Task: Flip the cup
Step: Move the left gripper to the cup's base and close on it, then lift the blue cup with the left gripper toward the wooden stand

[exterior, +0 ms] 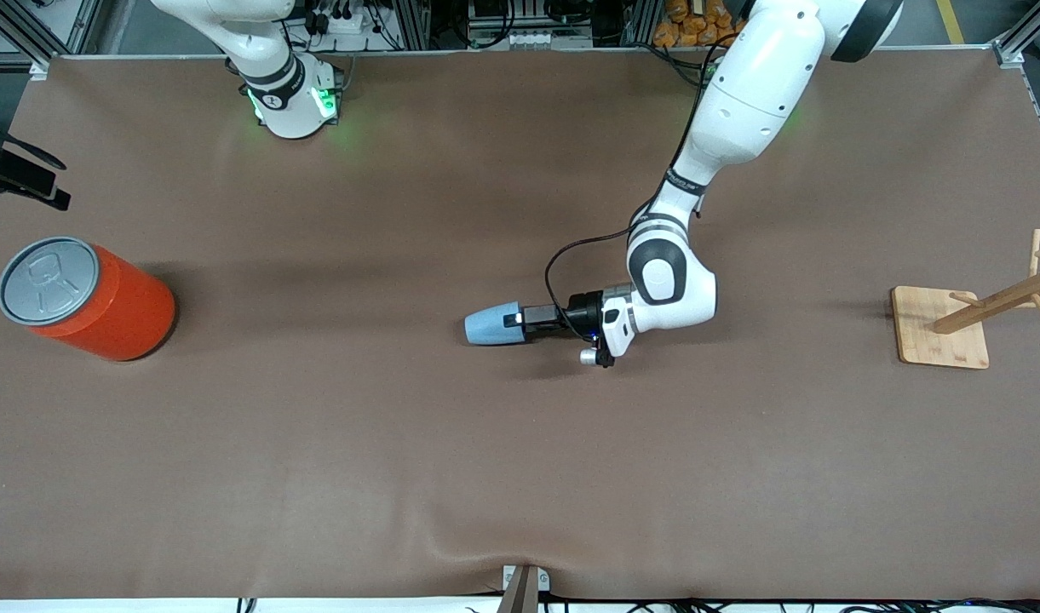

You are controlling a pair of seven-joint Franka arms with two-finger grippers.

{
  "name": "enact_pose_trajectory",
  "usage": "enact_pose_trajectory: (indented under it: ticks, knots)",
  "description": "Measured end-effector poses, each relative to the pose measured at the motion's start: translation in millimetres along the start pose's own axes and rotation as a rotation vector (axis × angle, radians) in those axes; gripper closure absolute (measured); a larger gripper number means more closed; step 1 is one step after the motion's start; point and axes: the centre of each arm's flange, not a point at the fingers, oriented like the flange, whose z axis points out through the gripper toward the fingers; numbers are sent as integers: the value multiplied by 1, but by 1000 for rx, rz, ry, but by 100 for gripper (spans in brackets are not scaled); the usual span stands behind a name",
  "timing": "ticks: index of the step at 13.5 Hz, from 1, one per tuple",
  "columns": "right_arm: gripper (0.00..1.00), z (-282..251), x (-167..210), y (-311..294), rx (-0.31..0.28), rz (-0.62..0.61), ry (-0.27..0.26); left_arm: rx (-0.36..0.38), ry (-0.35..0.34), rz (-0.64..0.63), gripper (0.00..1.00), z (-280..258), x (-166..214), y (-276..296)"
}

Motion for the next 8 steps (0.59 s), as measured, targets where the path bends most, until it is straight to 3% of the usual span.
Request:
enact_pose_trajectory:
  ticks: [2, 3, 4, 5, 6, 8]
  knots:
    - [0, 3, 2, 0, 0, 0, -8, -5, 1, -3, 1, 4, 1, -2]
    - [0, 3, 2, 0, 0, 0, -8, -8, 1, -5, 6, 6, 0, -1]
    - [0, 3, 2, 0, 1, 0, -8, -14, 1, -11, 18, 10, -2, -1]
    - [0, 3, 2, 0, 4, 0, -8, -19, -1, -15, 18, 14, -6, -1]
    - [0, 3, 2, -1, 7, -1, -8, -20, -5, -16, 26, 18, -9, 0]
    - [0, 3, 2, -1, 9, -1, -8, -20, -7, -12, 52, 19, -10, 0]
